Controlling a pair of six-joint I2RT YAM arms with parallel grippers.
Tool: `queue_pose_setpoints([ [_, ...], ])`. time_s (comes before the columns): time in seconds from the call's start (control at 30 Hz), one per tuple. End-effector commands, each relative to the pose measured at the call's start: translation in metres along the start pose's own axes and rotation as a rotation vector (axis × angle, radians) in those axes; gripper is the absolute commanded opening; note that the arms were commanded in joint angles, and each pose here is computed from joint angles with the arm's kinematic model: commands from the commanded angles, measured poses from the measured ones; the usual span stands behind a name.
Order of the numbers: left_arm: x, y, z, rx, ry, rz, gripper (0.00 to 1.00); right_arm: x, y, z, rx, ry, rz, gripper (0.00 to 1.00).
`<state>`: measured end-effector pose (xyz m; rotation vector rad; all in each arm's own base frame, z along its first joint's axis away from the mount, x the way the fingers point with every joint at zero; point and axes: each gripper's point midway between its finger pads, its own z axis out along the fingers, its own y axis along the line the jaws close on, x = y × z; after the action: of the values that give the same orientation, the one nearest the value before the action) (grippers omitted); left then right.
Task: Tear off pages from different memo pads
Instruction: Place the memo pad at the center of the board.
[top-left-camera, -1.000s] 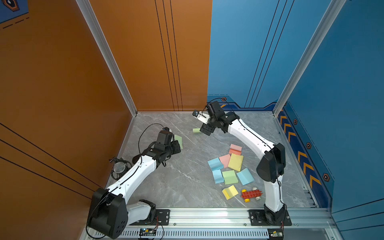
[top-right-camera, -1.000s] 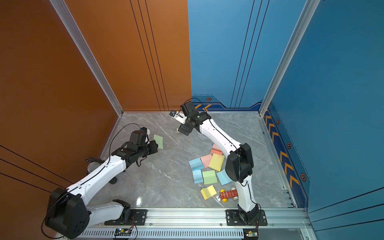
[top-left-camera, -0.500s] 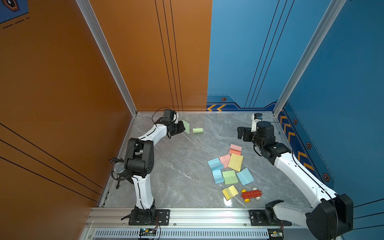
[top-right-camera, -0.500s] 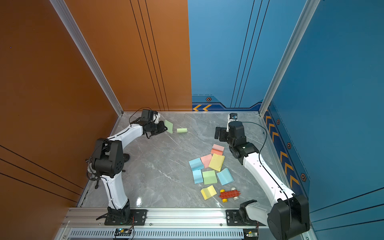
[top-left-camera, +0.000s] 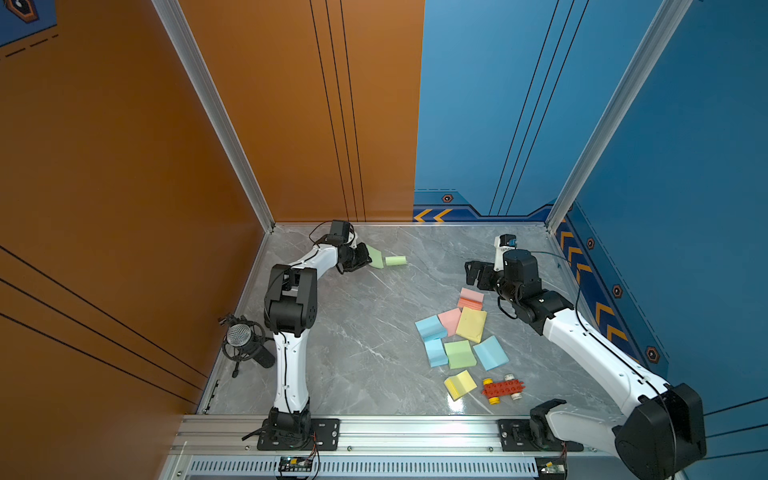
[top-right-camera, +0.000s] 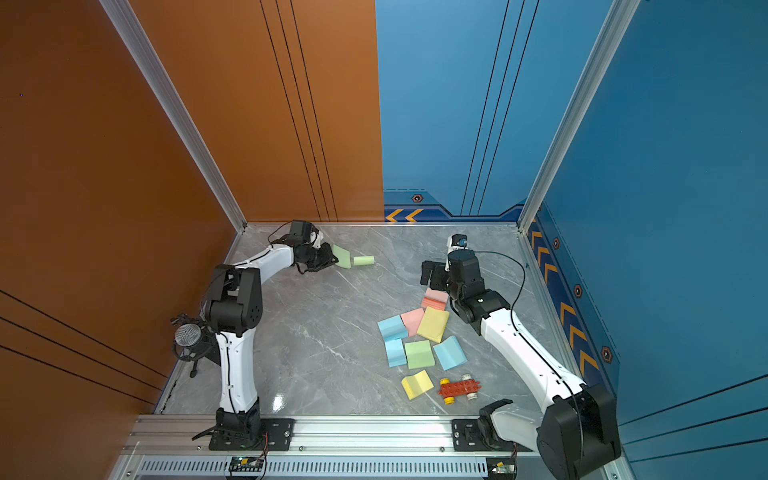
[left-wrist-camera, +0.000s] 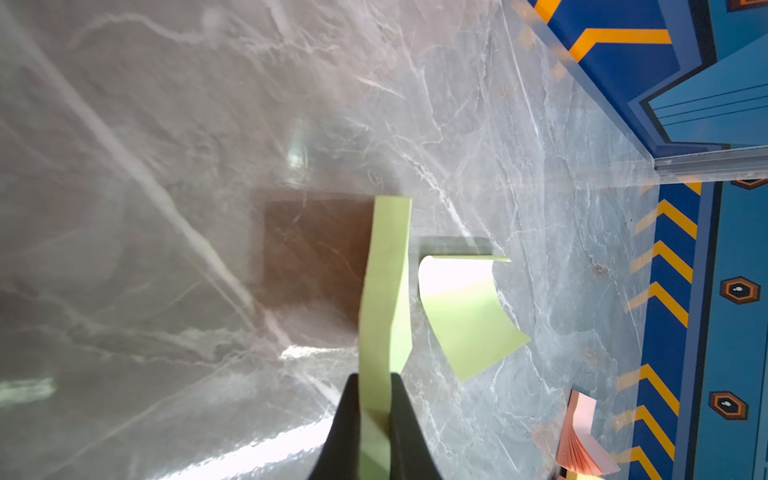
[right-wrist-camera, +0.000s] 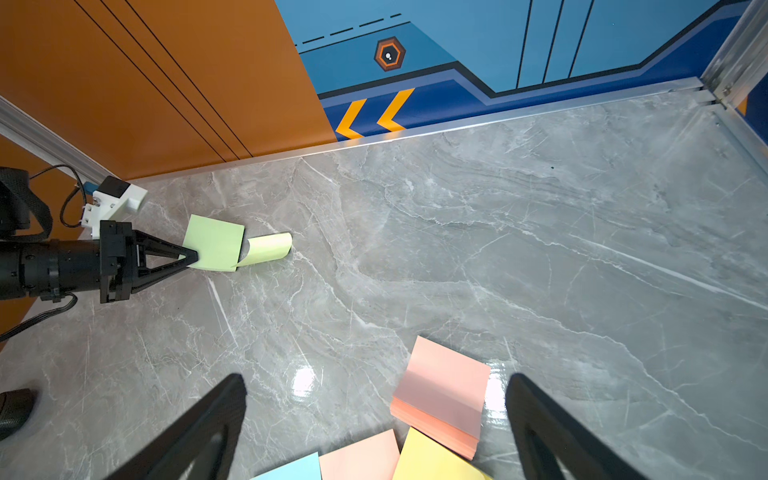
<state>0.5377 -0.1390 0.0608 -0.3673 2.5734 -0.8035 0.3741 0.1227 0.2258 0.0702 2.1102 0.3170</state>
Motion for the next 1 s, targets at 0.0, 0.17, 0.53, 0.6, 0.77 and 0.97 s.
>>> queue_pose_setpoints([
  [0.0, 0.001, 0.011, 0.008, -0.009, 0.035, -0.03, 0.0, 0.004, -0.005, 0.008, 0.063, 0.013, -0.037, 1.0],
  [0.17, 0.005, 0.02, 0.019, -0.021, 0.061, -0.035, 0.07, 0.025, -0.016, 0.025, 0.144, 0.114, -0.039, 1.0],
  [0.53, 0.03, 0.038, 0.025, -0.087, 0.193, -0.01, 0.0, 0.062, -0.03, 0.043, 0.217, 0.251, -0.042, 1.0],
  [0.6, 0.034, 0.043, 0.021, -0.108, 0.207, -0.008, 0.0, 0.064, -0.032, 0.046, 0.228, 0.258, -0.047, 1.0],
  [0.77, 0.043, 0.049, 0.015, -0.134, 0.243, 0.0, 0.09, 0.067, -0.038, 0.059, 0.274, 0.281, -0.071, 0.99],
  [0.97, 0.034, 0.057, 0.008, -0.213, 0.236, 0.023, 0.42, 0.085, -0.047, 0.082, 0.313, 0.367, -0.052, 0.99],
])
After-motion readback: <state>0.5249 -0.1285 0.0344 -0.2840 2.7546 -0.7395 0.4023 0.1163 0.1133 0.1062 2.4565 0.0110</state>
